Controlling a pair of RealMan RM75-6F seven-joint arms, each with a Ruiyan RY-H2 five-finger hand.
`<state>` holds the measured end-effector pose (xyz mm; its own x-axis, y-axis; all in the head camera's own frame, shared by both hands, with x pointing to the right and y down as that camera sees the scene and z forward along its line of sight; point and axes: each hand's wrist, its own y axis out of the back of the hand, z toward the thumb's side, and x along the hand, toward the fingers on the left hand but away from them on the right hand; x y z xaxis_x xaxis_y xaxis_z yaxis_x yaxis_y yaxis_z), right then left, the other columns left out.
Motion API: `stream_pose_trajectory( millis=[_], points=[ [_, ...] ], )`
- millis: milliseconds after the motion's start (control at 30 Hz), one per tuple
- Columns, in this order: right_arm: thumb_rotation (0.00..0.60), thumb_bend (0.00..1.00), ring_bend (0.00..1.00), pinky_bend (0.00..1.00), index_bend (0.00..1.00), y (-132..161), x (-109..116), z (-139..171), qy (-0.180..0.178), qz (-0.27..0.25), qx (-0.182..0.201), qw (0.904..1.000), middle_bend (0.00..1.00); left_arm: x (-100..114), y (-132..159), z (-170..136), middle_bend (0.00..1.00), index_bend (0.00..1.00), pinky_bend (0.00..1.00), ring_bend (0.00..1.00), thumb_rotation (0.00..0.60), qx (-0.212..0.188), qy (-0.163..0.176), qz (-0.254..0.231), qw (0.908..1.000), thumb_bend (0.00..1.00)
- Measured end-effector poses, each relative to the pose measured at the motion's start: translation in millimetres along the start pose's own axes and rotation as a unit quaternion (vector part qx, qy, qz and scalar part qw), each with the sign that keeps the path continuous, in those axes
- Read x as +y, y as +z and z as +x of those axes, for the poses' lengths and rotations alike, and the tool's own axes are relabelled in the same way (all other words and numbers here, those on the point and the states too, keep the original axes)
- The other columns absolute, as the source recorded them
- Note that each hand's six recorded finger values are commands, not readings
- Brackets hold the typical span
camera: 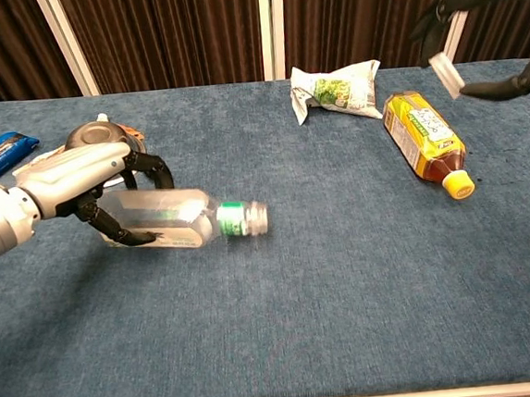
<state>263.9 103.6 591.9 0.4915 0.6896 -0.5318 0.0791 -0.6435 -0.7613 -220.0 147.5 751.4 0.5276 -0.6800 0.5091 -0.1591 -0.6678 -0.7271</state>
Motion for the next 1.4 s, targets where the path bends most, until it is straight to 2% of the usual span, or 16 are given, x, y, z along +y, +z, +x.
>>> stream_pose_trajectory(
  millis=[167,300,433,533,633,767,900,1067,1233,1400],
  points=[
    [0.6,0.32,0.0,0.0,0.52,1,-23,-15,0.03,0.013,0.004,0.9995,0.17,13,6,-13,0.26,0.25,0.27,0.12,0.6,0.0,0.016,-0.007,0.9999,0.32],
    [0.6,0.32,0.0,0.0,0.49,1,-45,-33,0.051,0.024,0.006,0.9984,0.16,32,1,-25,0.26,0.25,0.26,0.12,0.6,0.009,0.048,-0.011,0.9987,0.32],
    [0.6,0.32,0.0,0.0,0.42,0,-67,-53,0.067,0.051,0.005,0.9964,0.14,55,-16,-46,0.25,0.25,0.25,0.12,0.6,0.036,0.095,-0.011,0.9948,0.31],
    [0.6,0.32,0.0,0.0,0.38,-2,-85,-65,0.077,0.071,0.0,0.9945,0.12,64,-31,-68,0.25,0.25,0.23,0.12,0.6,0.064,0.117,-0.018,0.9909,0.31],
    [0.6,0.32,0.0,0.0,0.37,-1,-104,-76,0.091,0.071,-0.006,0.9933,0.12,62,-40,-80,0.25,0.25,0.23,0.12,0.6,0.079,0.112,-0.031,0.9902,0.31],
    [0.6,0.32,0.0,0.0,0.36,0,-119,-87,0.101,0.069,-0.012,0.9924,0.12,48,-41,-74,0.25,0.25,0.23,0.12,0.6,0.077,0.084,-0.064,0.9915,0.29],
    [0.6,0.32,0.0,0.0,0.27,4,-120,-94,0.098,0.061,-0.015,0.9933,0.1,34,-42,-60,0.22,0.24,0.23,0.12,0.6,0.073,0.063,-0.088,0.9914,0.23],
    [0.6,0.32,0.0,0.0,0.03,4,-119,-97,0.096,0.07,-0.018,0.9928,0.07,45,-40,-60,0.18,0.21,0.2,0.09,0.6,0.065,0.09,-0.069,0.9914,0.18],
    [0.6,0.32,0.0,0.0,0.0,-5,-101,-87,0.067,0.069,-0.03,0.9949,0.07,76,-53,-82,0.18,0.21,0.19,0.09,0.6,0.077,0.129,-0.031,0.9881,0.18],
    [0.6,0.32,0.0,0.0,0.0,-37,-60,-46,-0.004,0.07,-0.071,0.995,0.05,104,-85,-125,0.18,0.21,0.19,0.09,0.6,0.13,0.159,0.021,0.9785,0.18]
  ],
)
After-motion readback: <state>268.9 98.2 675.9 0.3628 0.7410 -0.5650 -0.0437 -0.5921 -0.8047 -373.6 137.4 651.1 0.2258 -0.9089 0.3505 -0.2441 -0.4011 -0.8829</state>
